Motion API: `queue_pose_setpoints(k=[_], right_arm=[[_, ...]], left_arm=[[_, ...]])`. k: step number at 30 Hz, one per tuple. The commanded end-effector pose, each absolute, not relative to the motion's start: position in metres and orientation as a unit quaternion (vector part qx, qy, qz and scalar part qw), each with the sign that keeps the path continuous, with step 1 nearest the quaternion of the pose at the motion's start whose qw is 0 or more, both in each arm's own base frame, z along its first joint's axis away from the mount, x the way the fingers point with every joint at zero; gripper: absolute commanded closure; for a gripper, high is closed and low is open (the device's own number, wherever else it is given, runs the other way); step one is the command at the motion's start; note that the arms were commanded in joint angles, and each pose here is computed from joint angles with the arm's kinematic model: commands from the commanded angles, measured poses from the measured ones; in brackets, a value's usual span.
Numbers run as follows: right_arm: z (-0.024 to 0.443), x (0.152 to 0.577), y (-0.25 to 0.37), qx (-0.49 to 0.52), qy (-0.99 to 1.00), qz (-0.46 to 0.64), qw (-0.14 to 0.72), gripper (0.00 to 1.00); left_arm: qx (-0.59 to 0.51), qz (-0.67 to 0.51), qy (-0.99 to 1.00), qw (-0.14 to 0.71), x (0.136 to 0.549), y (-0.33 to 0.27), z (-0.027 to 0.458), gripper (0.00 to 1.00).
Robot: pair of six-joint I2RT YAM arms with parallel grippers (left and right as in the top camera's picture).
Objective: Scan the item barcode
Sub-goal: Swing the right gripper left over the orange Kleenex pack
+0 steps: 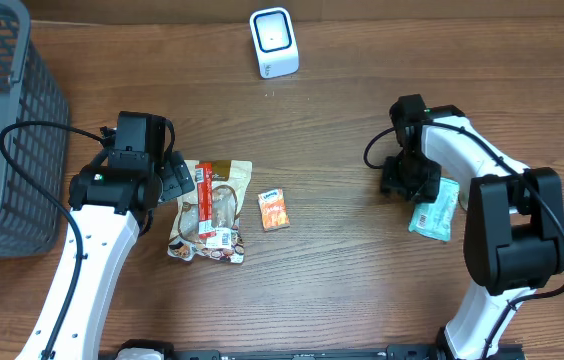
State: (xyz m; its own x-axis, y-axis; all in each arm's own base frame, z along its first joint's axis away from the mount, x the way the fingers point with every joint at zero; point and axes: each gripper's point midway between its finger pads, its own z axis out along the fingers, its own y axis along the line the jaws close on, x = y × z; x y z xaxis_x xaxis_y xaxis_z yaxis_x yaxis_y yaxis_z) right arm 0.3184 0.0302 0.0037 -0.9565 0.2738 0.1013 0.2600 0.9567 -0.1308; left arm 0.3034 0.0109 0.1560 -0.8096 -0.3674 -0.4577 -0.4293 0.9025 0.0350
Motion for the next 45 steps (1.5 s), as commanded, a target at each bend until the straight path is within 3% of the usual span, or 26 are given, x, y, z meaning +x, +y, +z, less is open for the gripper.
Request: queue_pose_setpoints(k=[1,7,11,23,27,35,45], right_arm=[[-0.004,0.313,0.025,-0.175,-0.981,0.049,0.071,0.38],[0.015,0.333,0.134,-0.104,-0.961,-0.245,0.073,0.39],[0.032,0.333,0.182,-0.06,-0.939,-0.331,0.072,0.39],[0.033,0.335,0.268,0.048,-0.944,-0.327,-0.004,0.41],[0.035,0.331,0.281,0.066,-0.942,-0.329,-0.011,0.53],[0.073,0.333,0.289,0.082,-0.93,-0.356,-0.037,0.56],[0.066,0.312,0.301,0.101,-0.933,-0.344,-0.016,0.71]], left_arm=[[-0.21,0.072,0.946,0.237,0.307,0.013,0.163,0.0],[-0.21,0.072,0.946,0.237,0.307,0.013,0.163,0.01],[-0.21,0.072,0.946,0.237,0.307,0.013,0.163,0.0],[-0.21,0.072,0.946,0.237,0.307,0.013,0.163,0.01],[-0.21,0.072,0.946,0.238,0.307,0.013,0.164,0.01],[-0.21,0.072,0.946,0.238,0.307,0.013,0.164,0.0],[-0.21,0.072,0.946,0.237,0.307,0.013,0.163,0.0]])
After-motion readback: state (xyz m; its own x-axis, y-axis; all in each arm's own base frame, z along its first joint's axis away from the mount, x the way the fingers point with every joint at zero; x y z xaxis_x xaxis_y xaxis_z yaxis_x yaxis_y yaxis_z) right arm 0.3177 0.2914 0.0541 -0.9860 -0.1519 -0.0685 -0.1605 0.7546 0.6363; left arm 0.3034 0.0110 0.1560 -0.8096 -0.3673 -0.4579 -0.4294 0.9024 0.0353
